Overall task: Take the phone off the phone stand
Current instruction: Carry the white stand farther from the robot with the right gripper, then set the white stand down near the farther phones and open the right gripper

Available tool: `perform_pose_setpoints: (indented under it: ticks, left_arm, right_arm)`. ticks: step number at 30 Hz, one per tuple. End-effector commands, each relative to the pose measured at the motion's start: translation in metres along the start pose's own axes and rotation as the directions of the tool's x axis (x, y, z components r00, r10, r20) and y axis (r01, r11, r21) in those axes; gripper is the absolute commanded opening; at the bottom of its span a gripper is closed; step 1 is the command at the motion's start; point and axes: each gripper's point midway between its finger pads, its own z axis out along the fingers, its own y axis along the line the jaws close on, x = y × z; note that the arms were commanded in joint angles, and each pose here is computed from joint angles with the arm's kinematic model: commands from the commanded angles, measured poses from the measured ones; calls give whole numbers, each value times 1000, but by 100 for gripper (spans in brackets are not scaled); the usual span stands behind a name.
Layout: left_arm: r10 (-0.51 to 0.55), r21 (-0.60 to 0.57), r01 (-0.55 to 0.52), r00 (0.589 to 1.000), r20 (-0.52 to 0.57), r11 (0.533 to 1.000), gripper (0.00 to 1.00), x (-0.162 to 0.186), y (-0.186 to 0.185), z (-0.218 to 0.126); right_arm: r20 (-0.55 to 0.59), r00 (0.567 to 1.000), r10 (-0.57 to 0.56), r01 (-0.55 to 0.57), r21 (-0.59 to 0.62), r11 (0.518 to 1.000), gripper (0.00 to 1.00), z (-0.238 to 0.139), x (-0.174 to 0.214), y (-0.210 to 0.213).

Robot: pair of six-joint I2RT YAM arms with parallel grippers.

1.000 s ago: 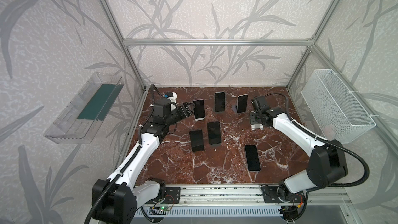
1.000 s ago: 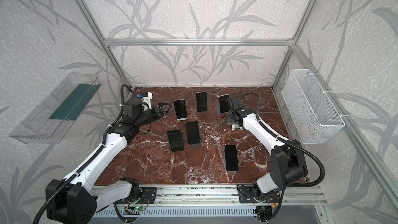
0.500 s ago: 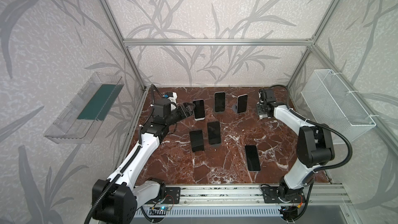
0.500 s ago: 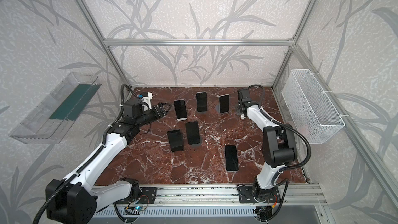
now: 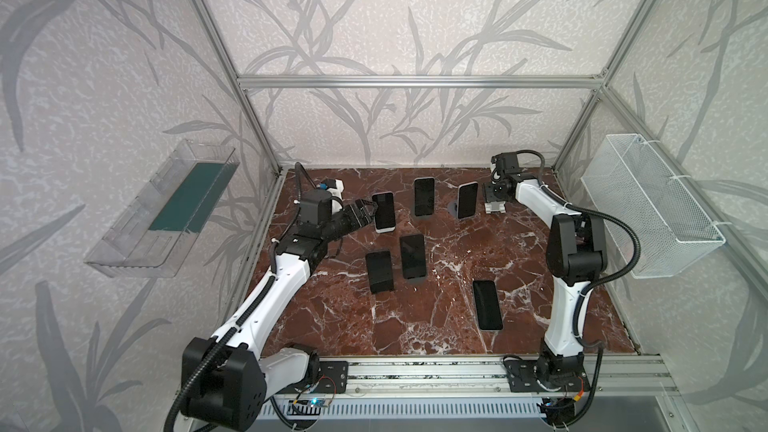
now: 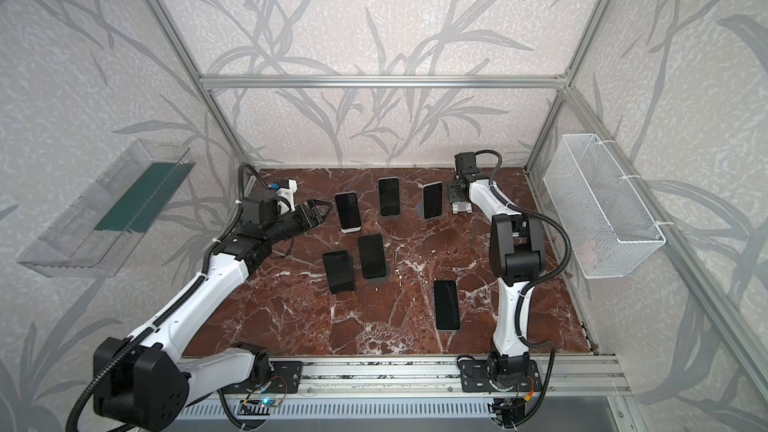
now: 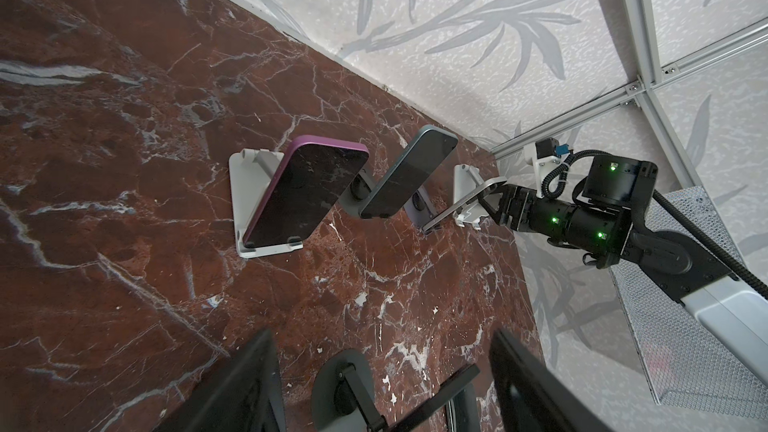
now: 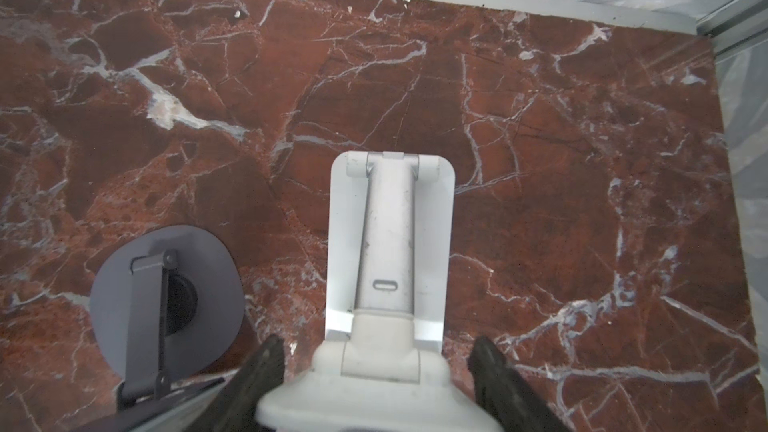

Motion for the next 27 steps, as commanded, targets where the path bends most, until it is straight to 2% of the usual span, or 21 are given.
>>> perform_pose_setpoints:
  ticks: [1, 6, 8, 10, 14, 17, 20, 27]
  left_arm:
    - [16, -13, -16, 1000, -10, 1000, 82, 1, 1, 3]
    - [23, -32, -23, 1000, -20, 999, 82, 2, 6, 5]
    - [25, -35, -26, 999, -22, 999, 82, 2, 6, 5]
    - [24, -38, -25, 999, -22, 999, 82, 3, 7, 6]
    - [23, -30, -24, 999, -27, 999, 81, 3, 5, 6]
    - [24, -29, -25, 999, -23, 999, 82, 2, 5, 4]
    - [27, -26, -27, 999, -17, 999, 81, 1, 3, 3]
    - [29, -18, -29, 1000, -10, 999, 82, 0, 0, 0]
  right_arm:
    - [-20, 999, 47, -48, -37, 998, 62, 5, -6, 6]
    - [-67, 995, 76, -80, -59, 995, 63, 17, -2, 11]
    - [-80, 994, 72, -76, -48, 996, 67, 19, 1, 10]
    - [-84, 994, 72, -76, -41, 996, 70, 17, 2, 7]
    - [-70, 993, 98, -101, -47, 994, 69, 11, 0, 2]
    - [-53, 993, 109, -111, -48, 993, 71, 4, -5, 0]
    - [-60, 990, 125, -128, -55, 990, 84, -1, -6, 0]
    - [7, 985, 173, -172, -47, 984, 85, -40, -24, -14]
